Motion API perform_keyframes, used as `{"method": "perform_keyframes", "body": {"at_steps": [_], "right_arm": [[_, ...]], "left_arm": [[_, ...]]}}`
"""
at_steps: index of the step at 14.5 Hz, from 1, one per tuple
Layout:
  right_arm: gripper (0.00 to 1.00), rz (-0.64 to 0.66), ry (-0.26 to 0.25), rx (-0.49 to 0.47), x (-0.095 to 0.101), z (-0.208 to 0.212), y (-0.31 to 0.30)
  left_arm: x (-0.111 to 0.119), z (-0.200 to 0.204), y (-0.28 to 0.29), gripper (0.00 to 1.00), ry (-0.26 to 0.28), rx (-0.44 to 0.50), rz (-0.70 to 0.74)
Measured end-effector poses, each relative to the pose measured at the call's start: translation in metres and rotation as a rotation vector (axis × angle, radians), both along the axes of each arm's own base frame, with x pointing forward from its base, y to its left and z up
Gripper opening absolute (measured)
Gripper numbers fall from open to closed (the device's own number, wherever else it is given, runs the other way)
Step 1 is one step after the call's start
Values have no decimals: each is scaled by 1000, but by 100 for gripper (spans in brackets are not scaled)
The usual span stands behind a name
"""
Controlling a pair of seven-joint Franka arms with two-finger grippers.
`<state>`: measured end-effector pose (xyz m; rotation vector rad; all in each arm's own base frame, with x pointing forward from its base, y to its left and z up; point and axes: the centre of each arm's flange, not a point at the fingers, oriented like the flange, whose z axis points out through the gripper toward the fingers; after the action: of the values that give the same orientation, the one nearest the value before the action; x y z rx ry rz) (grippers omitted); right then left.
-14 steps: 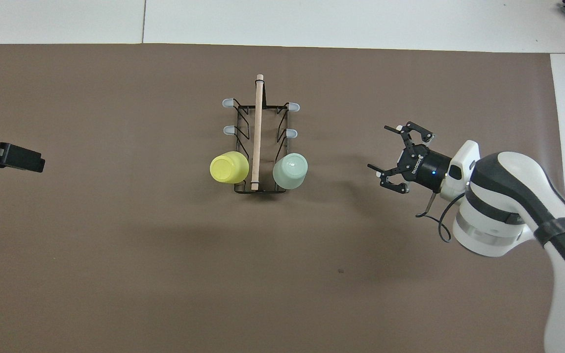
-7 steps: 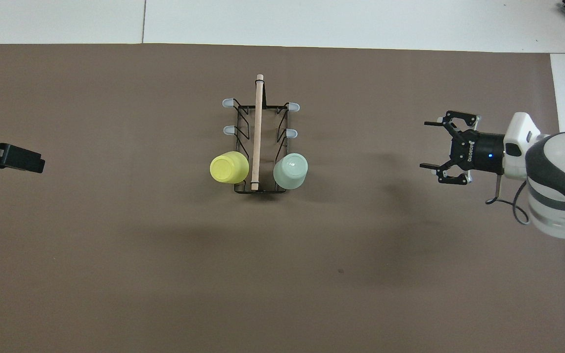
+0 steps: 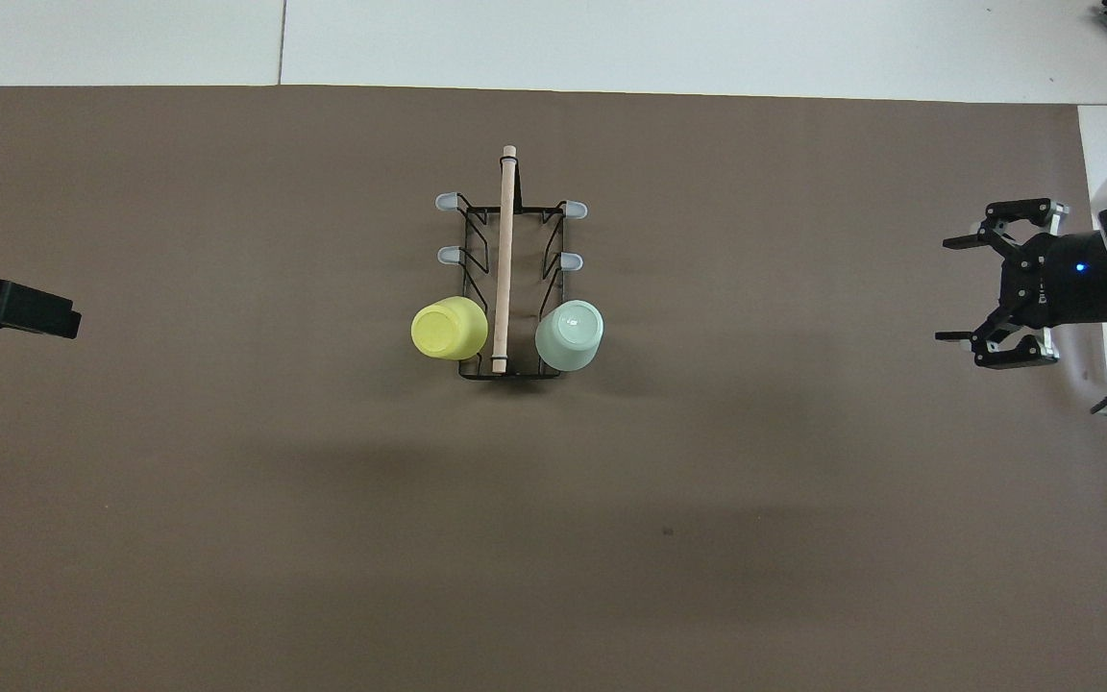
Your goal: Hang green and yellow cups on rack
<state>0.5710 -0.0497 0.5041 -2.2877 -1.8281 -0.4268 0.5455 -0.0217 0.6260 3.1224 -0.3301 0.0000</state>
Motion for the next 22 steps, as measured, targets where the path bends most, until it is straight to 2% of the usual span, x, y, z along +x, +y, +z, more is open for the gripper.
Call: {"method": "perform_keyframes", "body": {"at_steps": [2, 4, 6, 9, 13, 16, 19, 22], "right_arm": [[100, -194, 113, -25, -7, 10, 2], [100, -375, 199, -45, -10, 15, 3], [100, -541, 236, -43, -8, 28, 7], [100, -704, 282, -46, -6, 55, 25], [100, -925, 419, -86, -15, 68, 68], [100, -995, 454, -97, -21, 78, 85], [100, -1020, 457, -95, -22, 80, 76], [100, -1013, 409, -151, -21, 79, 61]], "left_arm": [[0, 0, 0, 100, 0, 0, 0], [0, 0, 0, 100, 0, 0, 0], [0, 0, 0, 100, 0, 0, 0], [0, 0, 0, 100, 0, 0, 0], [0, 0, -1, 100, 0, 0, -2], [0, 0, -1, 100, 0, 0, -2], [0, 0, -1, 100, 0, 0, -2], [0, 0, -1, 100, 0, 0, -2]]}}
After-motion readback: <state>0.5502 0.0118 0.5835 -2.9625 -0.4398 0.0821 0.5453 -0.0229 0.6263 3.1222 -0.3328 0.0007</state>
